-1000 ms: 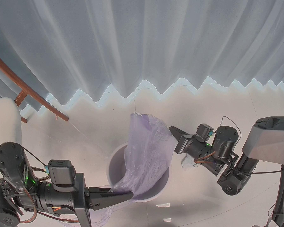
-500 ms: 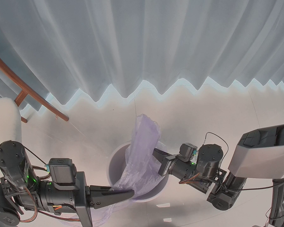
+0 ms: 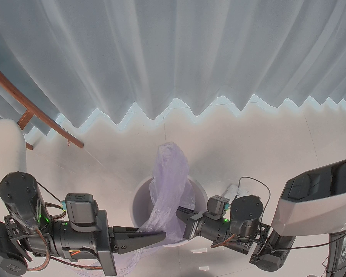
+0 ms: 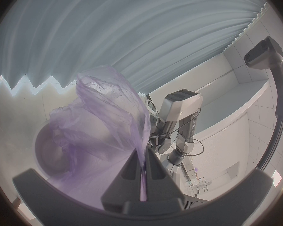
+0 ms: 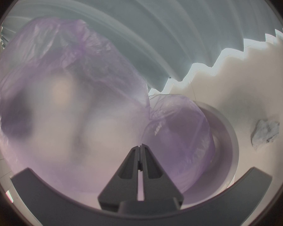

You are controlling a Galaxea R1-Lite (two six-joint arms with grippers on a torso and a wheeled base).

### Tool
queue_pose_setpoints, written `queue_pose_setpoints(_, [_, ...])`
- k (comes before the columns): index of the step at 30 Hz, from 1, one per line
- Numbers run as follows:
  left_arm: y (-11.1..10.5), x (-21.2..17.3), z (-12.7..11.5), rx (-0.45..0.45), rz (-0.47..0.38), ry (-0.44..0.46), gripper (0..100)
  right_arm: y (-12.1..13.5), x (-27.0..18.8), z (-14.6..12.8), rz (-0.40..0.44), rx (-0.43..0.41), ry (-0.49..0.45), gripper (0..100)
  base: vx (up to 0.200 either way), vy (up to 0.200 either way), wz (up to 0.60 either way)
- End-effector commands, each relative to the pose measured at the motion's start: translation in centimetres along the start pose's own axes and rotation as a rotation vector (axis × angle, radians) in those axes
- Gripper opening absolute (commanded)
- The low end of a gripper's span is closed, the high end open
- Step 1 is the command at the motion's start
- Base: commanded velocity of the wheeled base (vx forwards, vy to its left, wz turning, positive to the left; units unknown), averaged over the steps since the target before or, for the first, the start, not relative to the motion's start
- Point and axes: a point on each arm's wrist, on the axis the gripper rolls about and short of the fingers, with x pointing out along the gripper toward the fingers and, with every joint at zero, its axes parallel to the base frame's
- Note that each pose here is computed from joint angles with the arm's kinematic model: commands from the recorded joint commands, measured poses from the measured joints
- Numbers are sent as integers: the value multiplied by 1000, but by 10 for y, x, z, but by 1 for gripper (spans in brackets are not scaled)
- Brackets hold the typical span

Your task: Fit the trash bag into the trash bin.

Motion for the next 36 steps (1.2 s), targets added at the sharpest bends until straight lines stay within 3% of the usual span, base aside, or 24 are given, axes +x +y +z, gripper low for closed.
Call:
queue_pose_setpoints(1, [4, 3, -3, -14, 10, 19, 0, 4, -4, -6, 12, -5, 19, 0, 0, 0, 0])
queue_pose_setpoints(5, [4, 3, -4, -15, 10, 21, 0, -4, -3, -6, -11, -10, 18, 0, 0, 0, 0])
queue_pose_setpoints(12, [5, 4, 1, -2, 11, -16, 0, -44, -1, 33, -121, -34, -122, 0, 0, 0, 0])
queue_pose_setpoints(14, [5, 4, 1, -2, 13, -21, 0, -46, -3, 39, -127, -39, -140, 0, 0, 0, 0])
queue_pose_setpoints(15, [7, 5, 1, -7, 19, -24, 0, -51, -14, 61, -141, -42, -202, 0, 0, 0, 0])
queue_pose_setpoints(17, [9, 4, 3, -21, 28, -34, 0, -48, -23, 74, -125, -32, -237, 0, 0, 0, 0])
queue_pose_setpoints(21, [10, 6, 11, -78, 29, -62, 0, -39, -40, 77, -67, -11, -211, 0, 0, 0, 0])
queue_pose_setpoints(27, [11, 10, 24, -164, 58, -125, 0, -35, -50, 72, -54, -7, -171, 0, 0, 0, 0])
queue_pose_setpoints(31, [12, 13, 28, -186, 84, -151, 0, -38, -58, 59, -46, 4, -96, 0, 0, 0, 0])
queue_pose_setpoints(36, [17, 18, 30, -194, 139, -172, 0, -23, -80, 39, -1, 7, 16, 0, 0, 0, 0])
